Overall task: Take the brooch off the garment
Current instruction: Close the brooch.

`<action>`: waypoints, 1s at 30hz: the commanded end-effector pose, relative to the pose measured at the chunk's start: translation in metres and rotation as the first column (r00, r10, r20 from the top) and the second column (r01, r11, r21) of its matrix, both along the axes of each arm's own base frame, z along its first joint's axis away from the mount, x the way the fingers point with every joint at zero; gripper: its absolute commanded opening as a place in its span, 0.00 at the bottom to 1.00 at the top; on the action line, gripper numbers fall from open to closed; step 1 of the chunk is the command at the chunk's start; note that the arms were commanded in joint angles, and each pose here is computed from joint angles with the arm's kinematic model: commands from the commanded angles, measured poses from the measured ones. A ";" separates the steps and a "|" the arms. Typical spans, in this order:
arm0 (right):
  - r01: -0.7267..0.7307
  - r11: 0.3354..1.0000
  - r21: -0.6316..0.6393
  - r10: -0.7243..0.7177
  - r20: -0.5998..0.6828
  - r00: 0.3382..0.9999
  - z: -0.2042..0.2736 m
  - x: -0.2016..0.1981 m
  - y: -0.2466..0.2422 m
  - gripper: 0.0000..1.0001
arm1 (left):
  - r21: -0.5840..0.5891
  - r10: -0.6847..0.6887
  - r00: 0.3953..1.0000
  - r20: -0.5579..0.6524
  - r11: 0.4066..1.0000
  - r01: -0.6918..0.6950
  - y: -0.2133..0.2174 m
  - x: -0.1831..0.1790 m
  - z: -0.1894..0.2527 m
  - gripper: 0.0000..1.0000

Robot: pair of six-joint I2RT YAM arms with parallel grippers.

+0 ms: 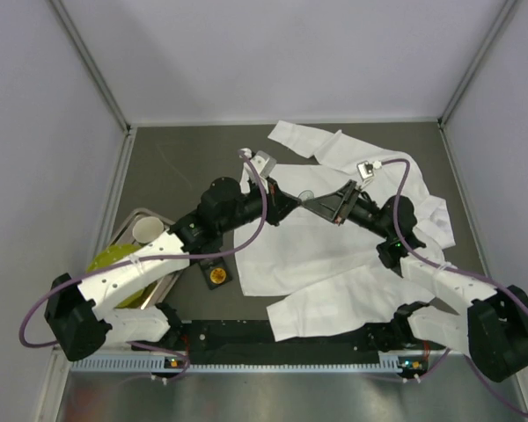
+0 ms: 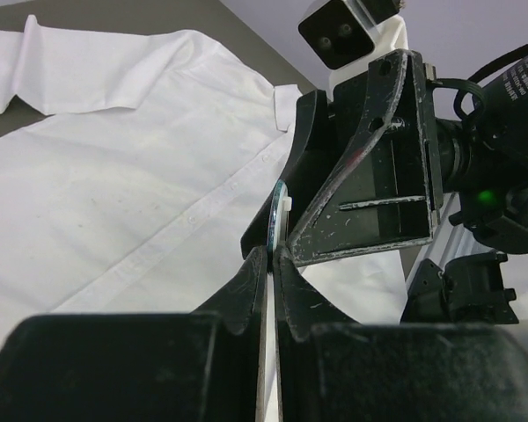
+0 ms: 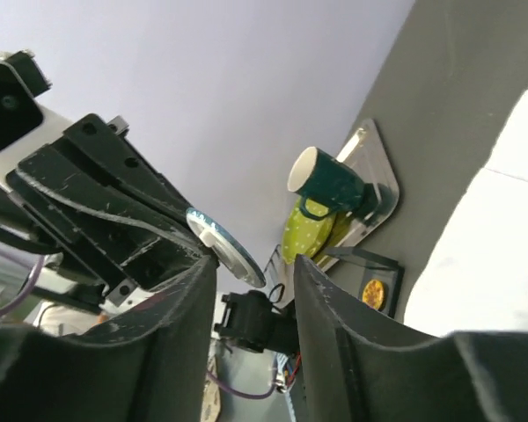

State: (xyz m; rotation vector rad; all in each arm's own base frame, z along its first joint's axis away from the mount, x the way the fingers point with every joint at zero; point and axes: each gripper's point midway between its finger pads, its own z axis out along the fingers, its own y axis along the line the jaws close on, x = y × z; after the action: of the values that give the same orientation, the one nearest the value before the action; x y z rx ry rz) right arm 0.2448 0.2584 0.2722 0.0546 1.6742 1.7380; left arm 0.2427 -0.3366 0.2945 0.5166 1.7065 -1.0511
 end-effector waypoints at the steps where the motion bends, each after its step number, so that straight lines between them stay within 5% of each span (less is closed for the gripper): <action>1: 0.054 0.980 -0.194 -0.046 0.044 0.998 -0.008 0.003 -0.007 0.46 | -0.012 0.018 0.999 -0.038 1.000 -0.018 -0.001 0.005 0.021 0.00; 5: 0.060 0.931 -0.360 -0.024 0.103 0.994 -0.019 -0.005 -0.016 0.61 | 0.003 0.031 0.986 -0.163 1.000 -0.031 0.002 0.009 0.012 0.00; 9: 0.062 0.891 -0.450 0.028 0.190 0.981 -0.017 -0.008 -0.021 0.64 | -0.014 0.028 0.973 -0.228 0.999 -0.032 0.009 0.007 0.011 0.00; 30: 0.037 0.869 -0.494 0.083 0.219 0.972 -0.025 -0.015 -0.022 0.67 | 0.090 0.177 0.921 -0.348 0.984 -0.155 0.042 0.013 -0.018 0.00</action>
State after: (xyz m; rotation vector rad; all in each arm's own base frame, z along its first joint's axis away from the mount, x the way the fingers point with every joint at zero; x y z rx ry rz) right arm 0.2229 0.2363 0.2331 -0.3775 1.9381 1.2446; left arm 0.2493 -0.2980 0.2678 0.2406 2.0830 -1.0358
